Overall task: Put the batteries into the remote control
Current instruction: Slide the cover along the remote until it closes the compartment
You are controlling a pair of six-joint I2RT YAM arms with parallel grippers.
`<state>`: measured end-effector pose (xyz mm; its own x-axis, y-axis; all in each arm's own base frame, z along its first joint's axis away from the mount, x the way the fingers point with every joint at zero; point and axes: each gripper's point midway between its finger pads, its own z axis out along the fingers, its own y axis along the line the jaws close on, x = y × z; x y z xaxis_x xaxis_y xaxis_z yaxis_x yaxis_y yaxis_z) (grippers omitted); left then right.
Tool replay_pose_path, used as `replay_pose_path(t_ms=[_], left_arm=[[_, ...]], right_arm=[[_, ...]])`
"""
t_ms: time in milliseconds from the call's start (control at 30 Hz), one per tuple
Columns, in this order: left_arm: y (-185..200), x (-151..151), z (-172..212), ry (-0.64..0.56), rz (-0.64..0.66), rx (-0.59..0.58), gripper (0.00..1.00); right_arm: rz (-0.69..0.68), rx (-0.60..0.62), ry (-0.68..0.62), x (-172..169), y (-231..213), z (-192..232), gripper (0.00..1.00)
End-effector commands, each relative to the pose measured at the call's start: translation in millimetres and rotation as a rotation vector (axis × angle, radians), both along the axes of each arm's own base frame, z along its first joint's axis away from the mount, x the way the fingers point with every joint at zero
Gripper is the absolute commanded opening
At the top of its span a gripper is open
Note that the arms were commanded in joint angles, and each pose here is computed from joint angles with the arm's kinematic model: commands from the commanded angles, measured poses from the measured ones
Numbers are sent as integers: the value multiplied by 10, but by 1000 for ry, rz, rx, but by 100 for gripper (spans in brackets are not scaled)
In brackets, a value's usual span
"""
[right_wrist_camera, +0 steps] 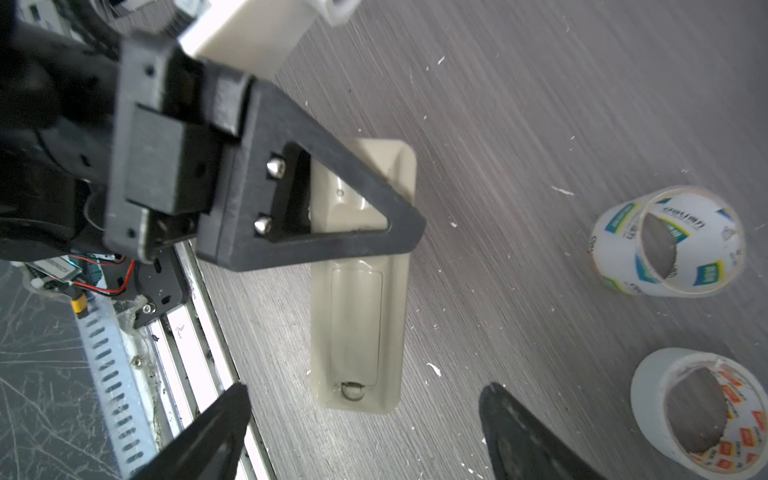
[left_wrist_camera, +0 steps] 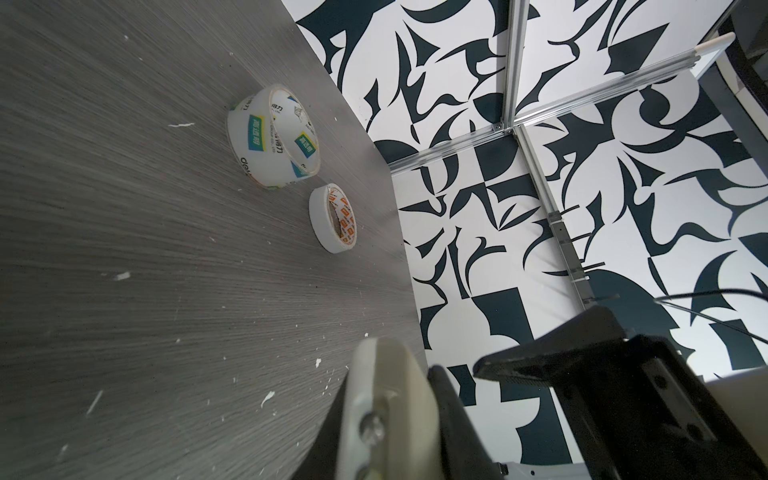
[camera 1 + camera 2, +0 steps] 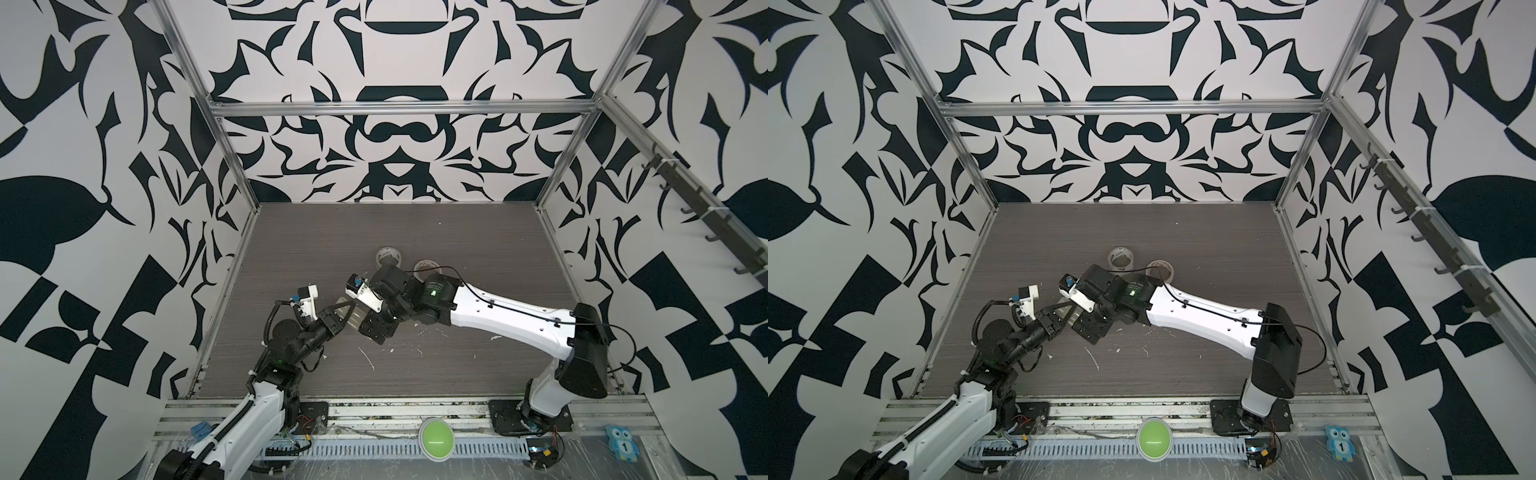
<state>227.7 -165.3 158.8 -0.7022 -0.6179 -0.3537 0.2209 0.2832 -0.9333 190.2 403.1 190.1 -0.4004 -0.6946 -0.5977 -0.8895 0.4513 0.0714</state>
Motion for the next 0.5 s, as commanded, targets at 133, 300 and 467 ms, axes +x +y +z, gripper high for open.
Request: replay_pose_path(t_ms=[133,300,467], left_arm=[[17,60,258,-40,25,-34,0],[21,72,271,-32,31,-44,0],[29,86,279,-23,39,-60,0]], right_arm=[[4,69,-18,46,182,-39,92],[4,65,-22,57,193,-148,92],[7,51,-23,71,197,-257,87]])
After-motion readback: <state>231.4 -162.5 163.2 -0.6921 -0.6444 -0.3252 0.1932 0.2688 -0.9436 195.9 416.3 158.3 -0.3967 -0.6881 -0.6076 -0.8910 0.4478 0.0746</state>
